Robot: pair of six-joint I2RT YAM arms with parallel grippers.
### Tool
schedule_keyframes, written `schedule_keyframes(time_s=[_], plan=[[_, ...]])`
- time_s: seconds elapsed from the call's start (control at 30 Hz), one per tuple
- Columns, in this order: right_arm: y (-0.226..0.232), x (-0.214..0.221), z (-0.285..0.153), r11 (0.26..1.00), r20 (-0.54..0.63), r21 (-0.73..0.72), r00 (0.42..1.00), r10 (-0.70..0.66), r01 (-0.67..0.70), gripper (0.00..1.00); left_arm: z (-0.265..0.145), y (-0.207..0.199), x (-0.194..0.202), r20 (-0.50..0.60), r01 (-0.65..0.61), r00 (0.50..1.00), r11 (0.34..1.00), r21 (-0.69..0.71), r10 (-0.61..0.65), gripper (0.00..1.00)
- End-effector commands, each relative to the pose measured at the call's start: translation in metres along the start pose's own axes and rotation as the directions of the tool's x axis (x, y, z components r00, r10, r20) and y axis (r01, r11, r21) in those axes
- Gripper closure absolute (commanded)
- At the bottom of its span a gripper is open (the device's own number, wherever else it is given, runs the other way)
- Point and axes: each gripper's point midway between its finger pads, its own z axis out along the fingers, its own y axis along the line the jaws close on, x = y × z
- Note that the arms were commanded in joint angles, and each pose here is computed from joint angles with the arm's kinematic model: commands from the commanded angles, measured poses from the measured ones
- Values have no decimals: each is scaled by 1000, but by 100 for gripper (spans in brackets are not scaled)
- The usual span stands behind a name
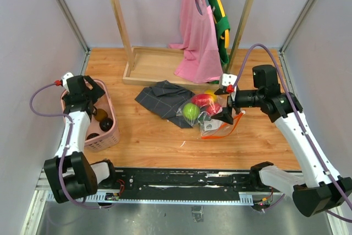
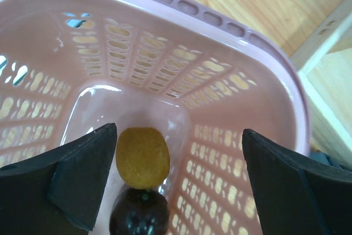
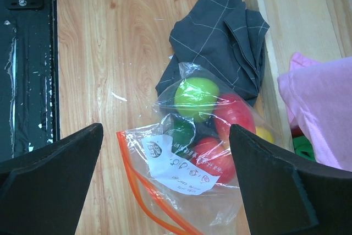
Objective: Open the zip-top bag and remove the fake food
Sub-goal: Place the fake fruit in the bin, then pick up the fake fruit from the zipper food storage bag.
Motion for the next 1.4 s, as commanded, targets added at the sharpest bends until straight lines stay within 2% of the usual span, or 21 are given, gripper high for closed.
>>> schedule_keyframes(time_s=[0.0, 0.13, 0.3, 0.5, 0.63, 0.77, 1.0, 1.2, 1.3, 1.37], plan=[[3, 1, -5, 1000, 26, 0, 1000, 16, -16, 2, -27, -23, -25, 44, 3, 999, 992, 127, -9, 1], [4, 9, -7, 999, 20, 7, 999, 36, -36, 2, -56, -47, -25, 46, -28, 999, 954, 300, 15, 1], [6, 16, -13, 998, 23, 7, 998, 60, -60, 2, -113, -81, -22, 79, -60, 997, 826, 560, 19, 1], [12, 24, -18, 997, 42, -11, 996, 81, -80, 2, -172, -113, -5, 34, -46, 999, 612, 790, 31, 12], [21, 26, -20, 998, 44, -43, 998, 51, -49, 2, -209, -136, 19, 6, -37, 998, 469, 883, 67, 15], [44, 30, -22, 993, 62, -115, 998, -31, 38, 2, -246, -162, 46, 2, -36, 995, 333, 942, 101, 16], [67, 48, -28, 981, 14, -156, 993, -115, 116, 2, -313, -199, 100, 45, -63, 983, 95, 994, 179, 20], [74, 65, -29, 979, -36, -162, 991, -131, 123, 2, -352, -226, 168, 227, -221, 933, -53, 974, 280, 23], [74, 76, -30, 981, -80, -156, 988, -133, 119, 2, -369, -233, 208, 355, -325, 880, -147, 934, 314, 23], [74, 79, -32, 983, -101, -148, 987, -123, 108, 1, -375, -236, 230, 443, -394, 848, -213, 894, 292, 23]])
